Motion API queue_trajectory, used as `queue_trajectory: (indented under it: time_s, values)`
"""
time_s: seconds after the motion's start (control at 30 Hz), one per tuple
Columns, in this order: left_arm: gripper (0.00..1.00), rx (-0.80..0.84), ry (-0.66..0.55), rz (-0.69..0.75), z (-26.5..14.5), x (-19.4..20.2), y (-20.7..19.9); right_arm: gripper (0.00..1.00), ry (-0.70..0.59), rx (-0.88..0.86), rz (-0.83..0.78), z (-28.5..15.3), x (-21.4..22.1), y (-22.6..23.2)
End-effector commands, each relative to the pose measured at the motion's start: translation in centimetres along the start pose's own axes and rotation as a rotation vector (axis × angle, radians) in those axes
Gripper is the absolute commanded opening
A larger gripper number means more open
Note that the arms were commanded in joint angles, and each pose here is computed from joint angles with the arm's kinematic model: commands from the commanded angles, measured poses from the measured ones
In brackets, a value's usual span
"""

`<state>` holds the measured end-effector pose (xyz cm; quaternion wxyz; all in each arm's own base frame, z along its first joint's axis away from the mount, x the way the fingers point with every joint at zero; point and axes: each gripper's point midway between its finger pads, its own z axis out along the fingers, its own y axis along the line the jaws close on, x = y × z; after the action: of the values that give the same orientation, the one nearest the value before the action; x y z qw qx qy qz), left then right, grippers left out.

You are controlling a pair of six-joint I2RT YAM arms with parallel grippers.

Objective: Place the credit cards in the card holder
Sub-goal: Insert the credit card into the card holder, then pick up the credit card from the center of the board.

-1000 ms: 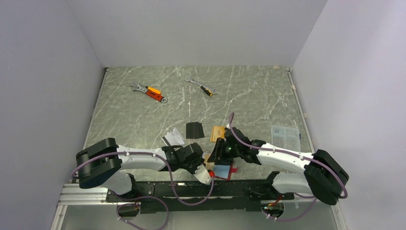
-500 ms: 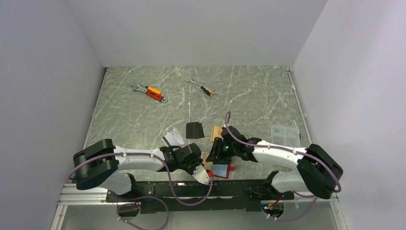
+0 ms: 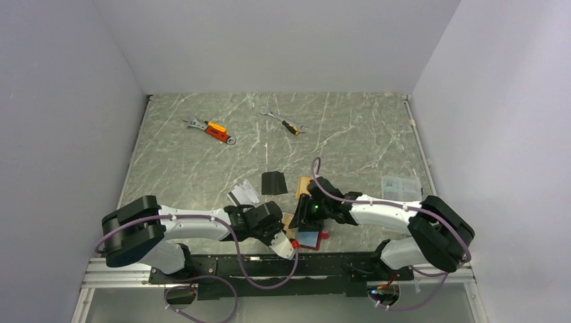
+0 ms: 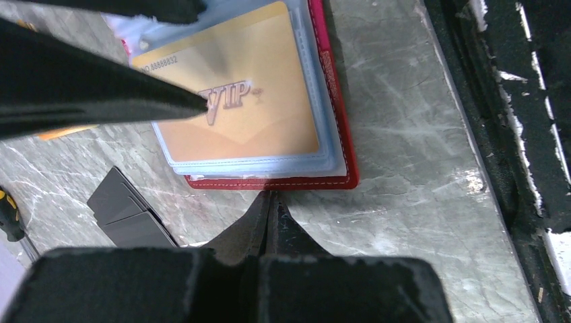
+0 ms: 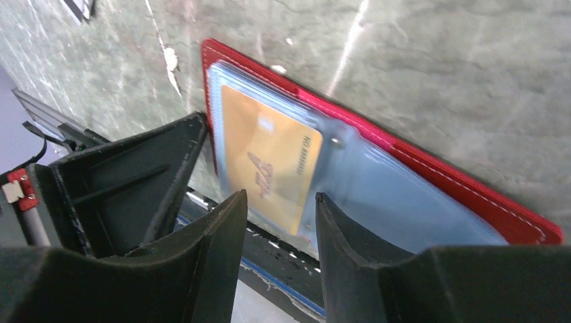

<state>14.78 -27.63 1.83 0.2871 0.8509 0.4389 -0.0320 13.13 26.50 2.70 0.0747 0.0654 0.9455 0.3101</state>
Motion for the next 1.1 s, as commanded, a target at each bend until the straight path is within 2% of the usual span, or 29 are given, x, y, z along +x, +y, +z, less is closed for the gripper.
queue_trajectory:
  time_s: [0.0, 0.1, 0.2, 0.27, 0.33, 0.47, 0.63, 0.73, 0.8, 1.07]
  values:
    - [0.0, 0.044, -0.015, -0.036, -0.5, -0.1, -1.1, 0.44, -0.034, -0.062, -0.045, 0.0, -1.6, 3.1]
    - [0.0, 0.003, -0.008, -0.063, -1.5, 0.3, 0.1, 0.45, -0.035, -0.034, -0.068, -0.9, -1.7, 3.0]
    - [0.0, -0.031, -0.027, -0.16, -3.5, 1.3, 2.0, 0.46, -0.059, -0.019, -0.079, -2.4, -2.3, 2.7]
    - [0.07, -0.065, -0.047, -0.237, -5.7, 2.2, 3.6, 0.46, -0.087, -0.036, -0.083, -3.5, -3.0, 2.9]
    - [0.14, -0.101, -0.062, -0.299, -7.7, 3.6, 4.8, 0.47, -0.119, -0.051, -0.098, -4.5, -4.3, 3.4]
    - [0.16, -0.202, 0.004, -0.376, -9.8, 8.9, 5.8, 0.47, -0.137, -0.089, -0.169, -5.3, -6.7, 6.4]
    - [0.12, -0.21, 0.099, -0.464, -8.8, 14.6, 4.2, 0.45, -0.099, -0.15, -0.231, -2.7, -8.8, 10.1]
    - [0.08, -0.198, 0.108, -0.512, -8.1, 16.5, 3.6, 0.44, -0.083, -0.181, -0.264, -1.0, -9.6, 11.9]
    - [0.05, -0.194, 0.103, -0.533, -8.1, 17.2, 3.5, 0.43, -0.063, -0.187, -0.283, 0.3, -9.8, 12.8]
    - [0.04, -0.184, 0.04, -0.537, -7.9, 16.6, 3.7, 0.42, -0.022, -0.255, -0.295, 4.5, -10.9, 15.2]
